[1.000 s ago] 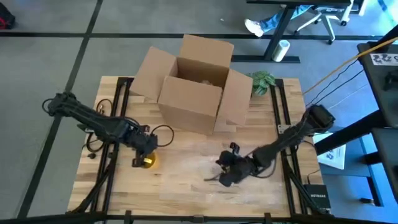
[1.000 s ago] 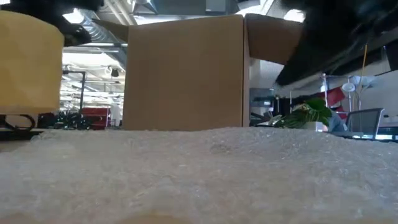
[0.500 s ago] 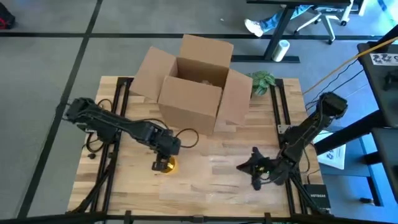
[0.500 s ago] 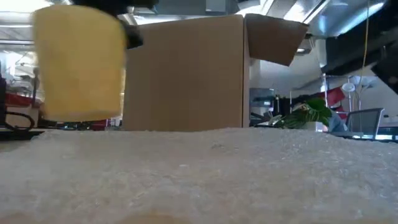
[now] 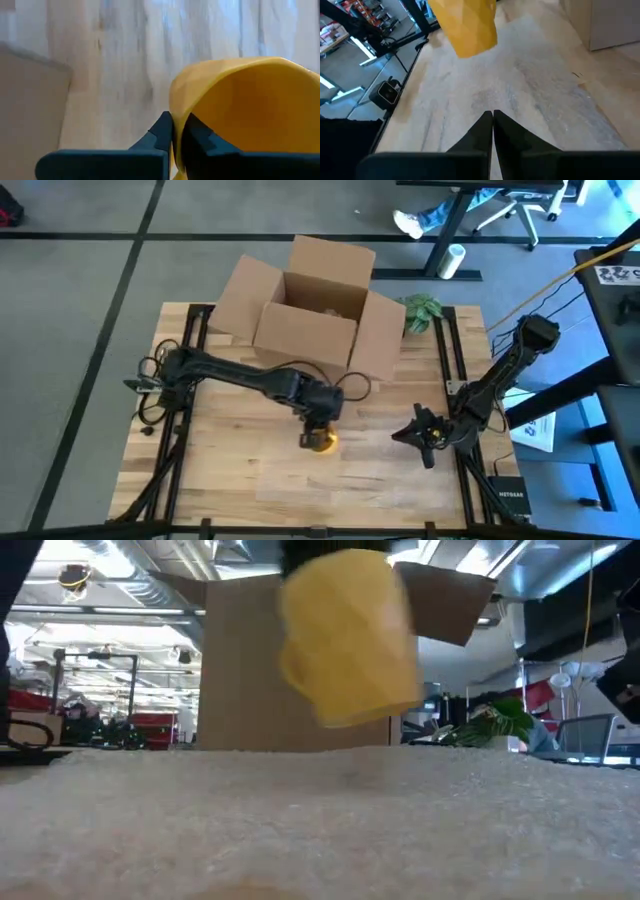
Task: Wrap mug
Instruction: Wrap the yellow mug with the bubble wrap
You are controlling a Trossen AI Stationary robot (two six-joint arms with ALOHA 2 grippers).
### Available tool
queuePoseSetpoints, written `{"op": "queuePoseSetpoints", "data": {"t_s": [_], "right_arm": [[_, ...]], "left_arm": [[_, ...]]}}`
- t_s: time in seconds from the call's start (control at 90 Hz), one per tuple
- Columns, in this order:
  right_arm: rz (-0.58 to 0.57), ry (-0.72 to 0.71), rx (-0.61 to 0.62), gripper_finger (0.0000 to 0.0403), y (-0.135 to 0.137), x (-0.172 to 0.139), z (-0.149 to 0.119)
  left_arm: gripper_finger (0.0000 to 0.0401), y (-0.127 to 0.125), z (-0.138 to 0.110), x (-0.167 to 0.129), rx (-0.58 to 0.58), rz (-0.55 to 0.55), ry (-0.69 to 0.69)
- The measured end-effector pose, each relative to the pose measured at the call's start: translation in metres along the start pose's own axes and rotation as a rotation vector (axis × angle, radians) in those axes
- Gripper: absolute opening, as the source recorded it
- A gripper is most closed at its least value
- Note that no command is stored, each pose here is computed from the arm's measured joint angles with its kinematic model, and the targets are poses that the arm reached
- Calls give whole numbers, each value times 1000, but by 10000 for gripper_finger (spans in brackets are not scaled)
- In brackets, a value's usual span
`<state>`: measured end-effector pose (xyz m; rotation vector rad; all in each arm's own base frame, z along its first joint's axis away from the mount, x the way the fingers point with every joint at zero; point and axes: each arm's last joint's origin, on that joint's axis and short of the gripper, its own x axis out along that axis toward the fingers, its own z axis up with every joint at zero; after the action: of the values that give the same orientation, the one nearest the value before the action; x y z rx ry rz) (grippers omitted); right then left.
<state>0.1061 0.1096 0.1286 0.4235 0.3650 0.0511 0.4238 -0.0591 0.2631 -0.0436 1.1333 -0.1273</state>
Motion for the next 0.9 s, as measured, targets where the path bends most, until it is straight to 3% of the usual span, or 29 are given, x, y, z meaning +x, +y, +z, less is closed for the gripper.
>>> {"op": "queuePoseSetpoints", "data": {"t_s": [0.244, 0.4, 0.589, 0.9], "right_arm": [[12, 12, -32, 0, 0, 0, 0], [11, 12, -33, 0, 0, 0, 0], [16, 7, -25, 0, 1, 0, 0], [36, -29, 15, 0, 4, 0, 4]], "left_arm": [[0, 3, 22, 32, -9, -81, 16], [0, -2, 17, 45, -30, -78, 102], [0, -11, 1, 43, -39, 63, 243], [0, -24, -20, 44, -70, 121, 390]]}}
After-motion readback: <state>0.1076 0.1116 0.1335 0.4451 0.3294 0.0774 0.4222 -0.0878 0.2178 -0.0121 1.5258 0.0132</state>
